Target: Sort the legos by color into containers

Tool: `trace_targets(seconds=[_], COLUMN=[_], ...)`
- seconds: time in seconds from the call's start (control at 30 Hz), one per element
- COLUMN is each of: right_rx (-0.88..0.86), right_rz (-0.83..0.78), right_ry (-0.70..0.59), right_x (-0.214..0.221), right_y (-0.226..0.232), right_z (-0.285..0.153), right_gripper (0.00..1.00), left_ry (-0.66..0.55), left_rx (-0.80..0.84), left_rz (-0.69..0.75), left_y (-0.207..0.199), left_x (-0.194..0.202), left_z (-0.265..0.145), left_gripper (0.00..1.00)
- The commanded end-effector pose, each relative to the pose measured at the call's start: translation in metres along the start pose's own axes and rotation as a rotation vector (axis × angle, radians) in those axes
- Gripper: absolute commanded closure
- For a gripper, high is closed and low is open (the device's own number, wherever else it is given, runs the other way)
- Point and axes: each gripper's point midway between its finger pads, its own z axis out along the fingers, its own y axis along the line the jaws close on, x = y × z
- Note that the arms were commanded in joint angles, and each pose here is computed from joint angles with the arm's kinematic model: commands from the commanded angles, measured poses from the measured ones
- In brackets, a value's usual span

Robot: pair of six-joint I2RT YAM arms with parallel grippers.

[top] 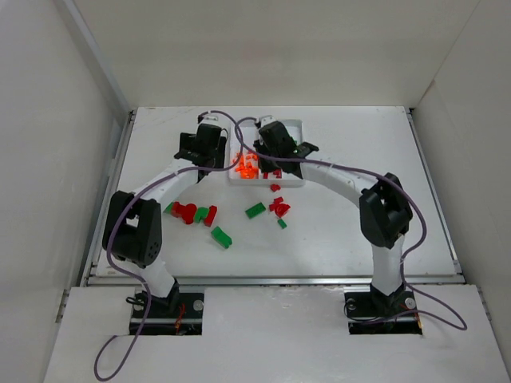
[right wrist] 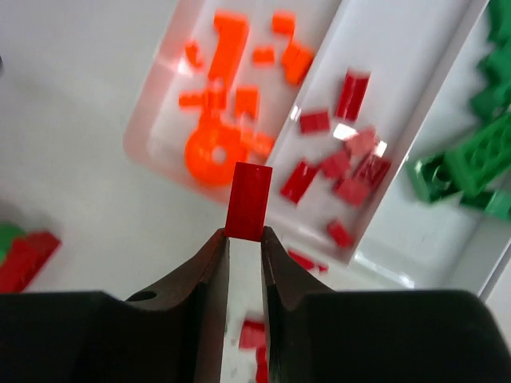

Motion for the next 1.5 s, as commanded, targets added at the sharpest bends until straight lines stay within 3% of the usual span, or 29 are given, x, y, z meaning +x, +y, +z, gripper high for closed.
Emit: trace_targets(seconds=[0.0,0.3,0.43,0.47,0.6,0.8,0.97,1.2,1.27,1.4,1.47], right_rx=[0.041,0.083,0.053,0.035,-0.018,-0.009,-0.004,0.018,0.065,-0.034,-0.040], right_rz=[0.051,0.106,0.123,0.118,0.119,0.111,0.089,0.044,0.057,0.106,0.119], right_ry=[-0.039,0.016,0.032,0.030,0.048,-0.024,-0.064,0.013,0.069,0.110,0.122], right_x=[-0.035,-0.050,-0.052,-0.054,-0.059,-0.081,-0.081,-0.024,0.007,0.032,0.037], right_y=[-0.022,-0.061,-0.066,-0.068,-0.058,-0.060,-0.064,-0.054,-0.059,-0.038,-0.037], right_z=[0.018,0.067,0.082,0.084,0.074,0.026,-0.008,-0.015,-0.013,-0.016,-0.016], right_gripper=[1.00,1.00,0.71,0.54,0.35,0.32,0.30,0.30,0.26,0.18,0.17], left_ry=[-0.046,0.044,0.047,0.051,0.076,0.073,0.010,-0.011,0.010,0.035,-0.029], left_rx=[-0.022,-0.094,-0.104,-0.092,-0.035,-0.062,-0.093,-0.067,-0.044,0.080,0.071], left_rz=[-0.040,-0.033,-0.030,-0.029,-0.047,-0.029,0.037,0.077,0.041,-0.007,-0.021], left_y=[0.002,0.018,0.017,0.014,0.008,0.020,0.046,0.059,0.053,0.033,0.040], left_x=[-0.029,-0.013,-0.021,-0.024,-0.030,-0.034,-0.049,-0.024,-0.005,0.019,0.008], left_z=[-0.004,0.024,0.028,0.030,0.035,0.033,-0.004,-0.035,-0.033,-0.039,-0.050], left_gripper=[0.17,0.17,0.17,0.17,0.17,0.17,0.17,0.20,0.20,0.23,0.23])
